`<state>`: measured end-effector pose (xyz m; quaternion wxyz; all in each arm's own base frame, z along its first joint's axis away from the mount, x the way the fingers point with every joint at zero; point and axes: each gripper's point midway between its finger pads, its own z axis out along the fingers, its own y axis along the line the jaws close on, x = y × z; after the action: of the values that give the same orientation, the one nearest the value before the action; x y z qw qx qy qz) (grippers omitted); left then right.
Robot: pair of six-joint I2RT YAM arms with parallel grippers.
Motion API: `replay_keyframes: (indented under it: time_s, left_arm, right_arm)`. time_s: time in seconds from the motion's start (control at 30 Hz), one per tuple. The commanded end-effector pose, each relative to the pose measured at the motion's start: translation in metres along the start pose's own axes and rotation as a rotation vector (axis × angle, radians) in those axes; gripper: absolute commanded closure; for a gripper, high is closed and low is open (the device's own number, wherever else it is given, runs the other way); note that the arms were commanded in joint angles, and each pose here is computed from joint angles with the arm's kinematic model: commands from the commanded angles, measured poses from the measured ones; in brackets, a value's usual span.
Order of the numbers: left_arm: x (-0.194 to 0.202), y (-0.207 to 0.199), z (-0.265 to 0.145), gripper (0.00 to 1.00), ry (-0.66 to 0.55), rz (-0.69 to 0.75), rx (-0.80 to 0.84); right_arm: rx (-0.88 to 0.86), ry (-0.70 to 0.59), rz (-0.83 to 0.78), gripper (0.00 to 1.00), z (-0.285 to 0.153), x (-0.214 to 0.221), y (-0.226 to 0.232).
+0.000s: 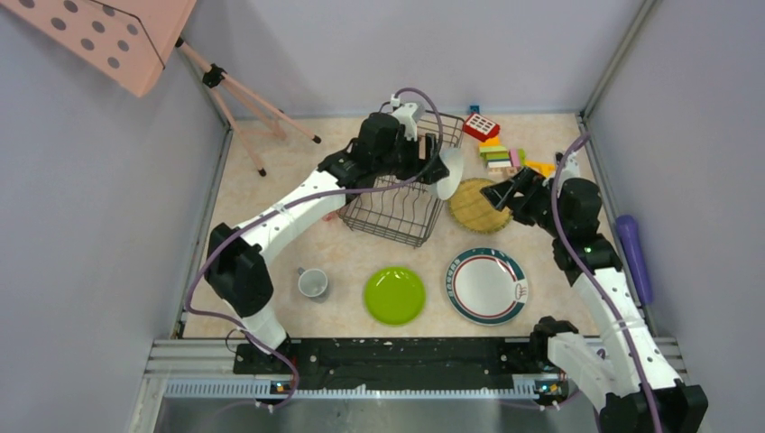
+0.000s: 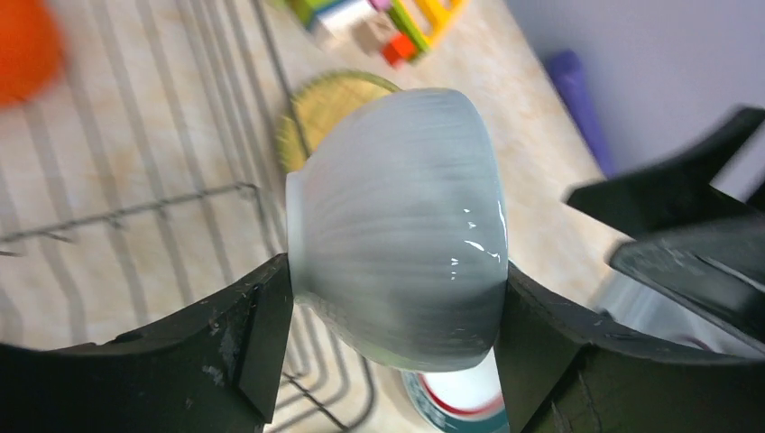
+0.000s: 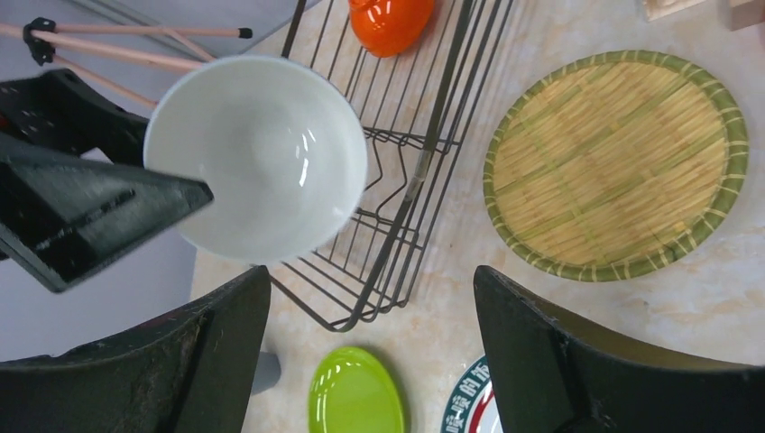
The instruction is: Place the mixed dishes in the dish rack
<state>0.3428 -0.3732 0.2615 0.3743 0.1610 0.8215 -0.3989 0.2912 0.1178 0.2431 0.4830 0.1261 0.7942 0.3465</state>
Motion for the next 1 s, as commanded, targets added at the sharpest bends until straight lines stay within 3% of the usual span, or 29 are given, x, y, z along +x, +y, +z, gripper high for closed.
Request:
replay_keyframes:
  time_s: [0.0, 0.3, 0.5, 0.6, 0.73, 0.87, 0.97]
  left_arm:
    - [-0.069, 0.024, -0.009, 1.00, -0.193, 0.210, -0.220]
    - [-0.097, 0.059, 0.003, 1.00, -0.216, 0.541, -0.388]
    - [-0.102, 0.059, 0.020, 1.00, -0.245, 0.761, -0.334]
    - [-0.110, 0.063, 0.021, 1.00, -0.323, 0.757, -0.364]
    - [-0.117, 0.081, 0.016, 1.00, -0.327, 0.650, -0.462]
    - [-0.103, 0.074, 0.013, 0.99, -0.279, 0.503, -0.317]
    - [-0.093, 0.066, 0.010, 0.66, -0.260, 0.386, -0.211]
  right_arm:
    - [0.009, -0.090, -0.061, 0.19, -0.011, -0.023, 0.010]
    - [0.042, -0.116, -0.098, 0.20, -0.015, -0.028, 0.004]
    - [0.043, -0.113, -0.114, 0.22, -0.010, -0.025, 0.000]
    - [0.046, -0.106, -0.115, 0.22, -0.007, -0.023, -0.003]
    - [0.015, -0.075, -0.128, 0.22, -0.001, -0.017, -0.001]
    - [-0.014, -0.025, -0.132, 0.20, 0.010, -0.011, 0.000]
    - [-0.031, -0.004, -0.124, 0.20, 0.016, -0.010, 0.003]
